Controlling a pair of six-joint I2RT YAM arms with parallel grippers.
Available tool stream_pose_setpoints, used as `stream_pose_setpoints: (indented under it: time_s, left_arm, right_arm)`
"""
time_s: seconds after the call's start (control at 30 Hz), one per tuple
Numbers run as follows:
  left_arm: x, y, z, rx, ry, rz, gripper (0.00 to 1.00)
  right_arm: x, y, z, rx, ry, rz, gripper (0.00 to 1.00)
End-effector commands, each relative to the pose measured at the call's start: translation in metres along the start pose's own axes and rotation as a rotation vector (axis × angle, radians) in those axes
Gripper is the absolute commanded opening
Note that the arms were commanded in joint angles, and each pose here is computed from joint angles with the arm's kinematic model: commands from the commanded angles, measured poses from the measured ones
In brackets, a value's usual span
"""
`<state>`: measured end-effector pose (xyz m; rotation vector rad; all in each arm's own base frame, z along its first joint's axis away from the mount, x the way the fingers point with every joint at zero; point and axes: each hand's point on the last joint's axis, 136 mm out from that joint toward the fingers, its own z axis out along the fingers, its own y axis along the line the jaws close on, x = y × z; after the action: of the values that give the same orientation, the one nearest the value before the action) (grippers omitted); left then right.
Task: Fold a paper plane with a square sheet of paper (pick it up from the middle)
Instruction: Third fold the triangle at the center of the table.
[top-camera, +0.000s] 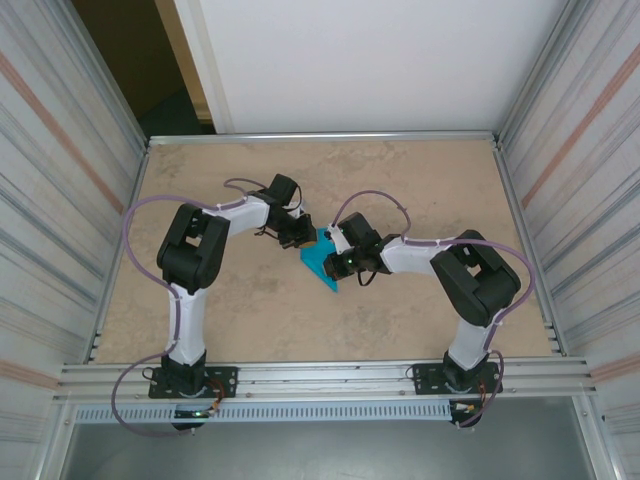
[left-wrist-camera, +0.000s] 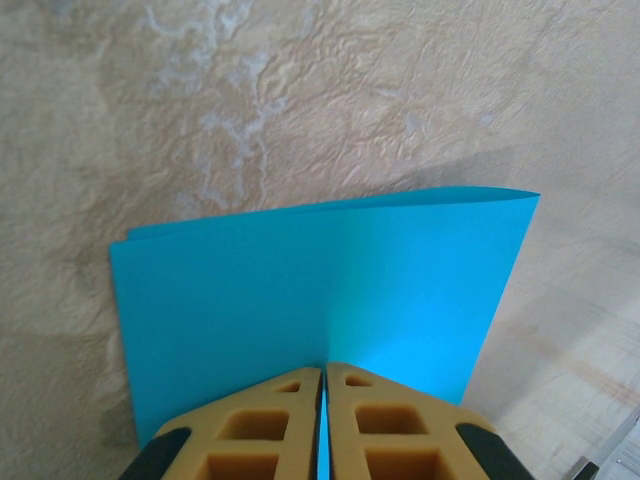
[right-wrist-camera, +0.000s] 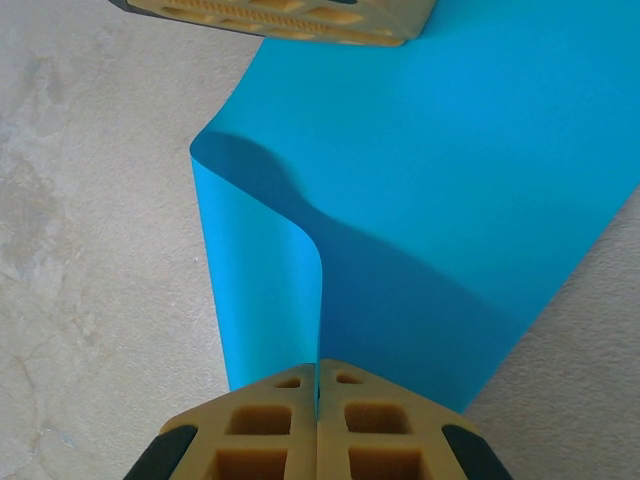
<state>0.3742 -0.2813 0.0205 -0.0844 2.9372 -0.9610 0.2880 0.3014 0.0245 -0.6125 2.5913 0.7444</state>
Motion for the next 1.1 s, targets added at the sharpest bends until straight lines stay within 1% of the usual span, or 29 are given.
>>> stream_pose_setpoints:
  time_s: [0.0, 0.43, 0.6, 0.63, 0.73, 0.83, 1.07]
  left_arm:
    - [0.019, 0.019, 0.015, -0.068, 0.074, -0.018, 0.11]
    - [0.013, 0.011, 0.010, -0.060, 0.061, 0.001, 0.11]
    - [-0.001, -0.008, -0.007, -0.040, 0.008, 0.045, 0.13]
    - [-0.006, -0.021, -0.021, -0.022, -0.028, 0.064, 0.13]
    - [-0.012, -0.030, -0.035, -0.007, -0.071, 0.072, 0.16]
    - [-0.013, -0.031, -0.045, 0.003, -0.105, 0.040, 0.19]
    - [-0.001, -0.028, -0.066, 0.094, -0.186, -0.057, 0.27]
  right_arm:
    - [-0.002, -0.005, 0.003, 0.028, 0.012, 0.023, 0.03]
    - [0.002, -0.010, 0.007, 0.046, 0.033, 0.035, 0.03]
    - [0.007, -0.012, 0.010, 0.051, 0.049, 0.042, 0.03]
    - [0.008, -0.012, 0.010, 0.051, 0.050, 0.042, 0.03]
    - [0.007, -0.012, 0.010, 0.051, 0.050, 0.046, 0.03]
    - [0.007, -0.013, 0.010, 0.049, 0.051, 0.052, 0.03]
    - [0.007, -0.015, 0.009, 0.042, 0.052, 0.067, 0.02]
